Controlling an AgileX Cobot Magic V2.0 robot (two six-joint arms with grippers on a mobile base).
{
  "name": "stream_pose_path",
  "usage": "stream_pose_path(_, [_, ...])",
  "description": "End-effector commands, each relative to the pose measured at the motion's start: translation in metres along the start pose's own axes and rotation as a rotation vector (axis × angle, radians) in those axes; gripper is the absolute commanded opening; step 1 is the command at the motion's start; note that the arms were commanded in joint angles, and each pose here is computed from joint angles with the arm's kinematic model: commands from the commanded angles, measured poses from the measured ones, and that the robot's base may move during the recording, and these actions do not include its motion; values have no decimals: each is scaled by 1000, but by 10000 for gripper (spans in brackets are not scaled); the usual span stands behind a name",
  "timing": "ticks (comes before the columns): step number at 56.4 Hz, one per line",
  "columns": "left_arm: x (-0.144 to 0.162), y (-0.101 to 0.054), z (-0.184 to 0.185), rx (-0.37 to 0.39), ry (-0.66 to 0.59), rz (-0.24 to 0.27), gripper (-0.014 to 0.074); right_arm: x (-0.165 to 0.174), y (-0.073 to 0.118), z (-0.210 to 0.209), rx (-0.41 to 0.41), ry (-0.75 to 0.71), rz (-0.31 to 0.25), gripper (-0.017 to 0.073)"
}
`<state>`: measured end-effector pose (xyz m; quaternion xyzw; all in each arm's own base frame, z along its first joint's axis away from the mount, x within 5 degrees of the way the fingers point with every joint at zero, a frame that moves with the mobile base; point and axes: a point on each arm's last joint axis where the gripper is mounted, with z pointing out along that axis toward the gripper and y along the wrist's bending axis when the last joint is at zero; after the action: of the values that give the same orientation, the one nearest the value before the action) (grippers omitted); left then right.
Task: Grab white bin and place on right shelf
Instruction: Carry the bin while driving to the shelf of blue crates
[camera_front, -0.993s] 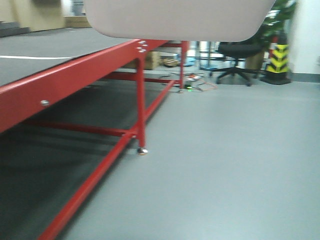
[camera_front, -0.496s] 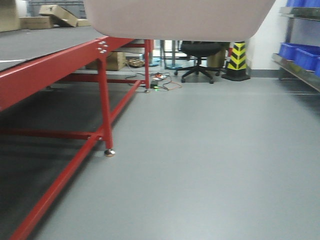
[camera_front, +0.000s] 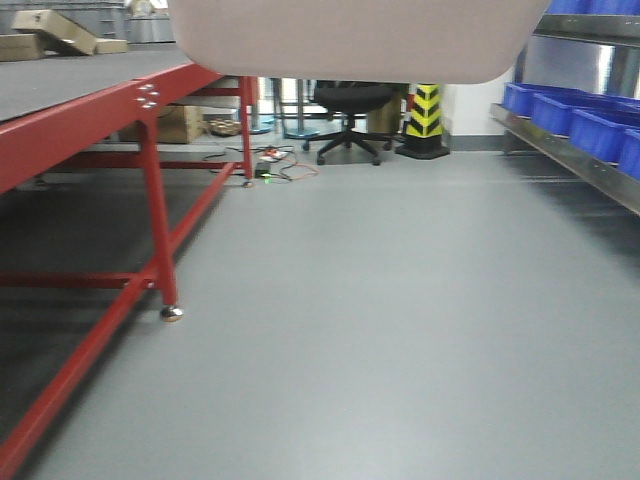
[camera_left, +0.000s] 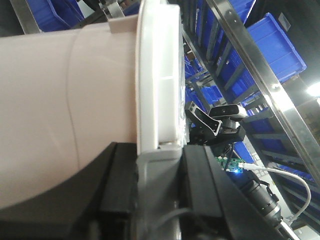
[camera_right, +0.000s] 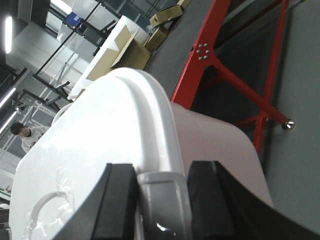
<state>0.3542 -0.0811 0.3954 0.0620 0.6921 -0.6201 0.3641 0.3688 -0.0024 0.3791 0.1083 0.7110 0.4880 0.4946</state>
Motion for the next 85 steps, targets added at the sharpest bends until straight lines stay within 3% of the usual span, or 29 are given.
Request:
stream_pose_path(1, [5,-56,-4,233,65,78,-117,-6,35,-8,-129,-30,-6,56])
stream_pose_path(85, [5,-56,-4,233,65,78,-117,-7,34,-8,-123,-35,-5,56])
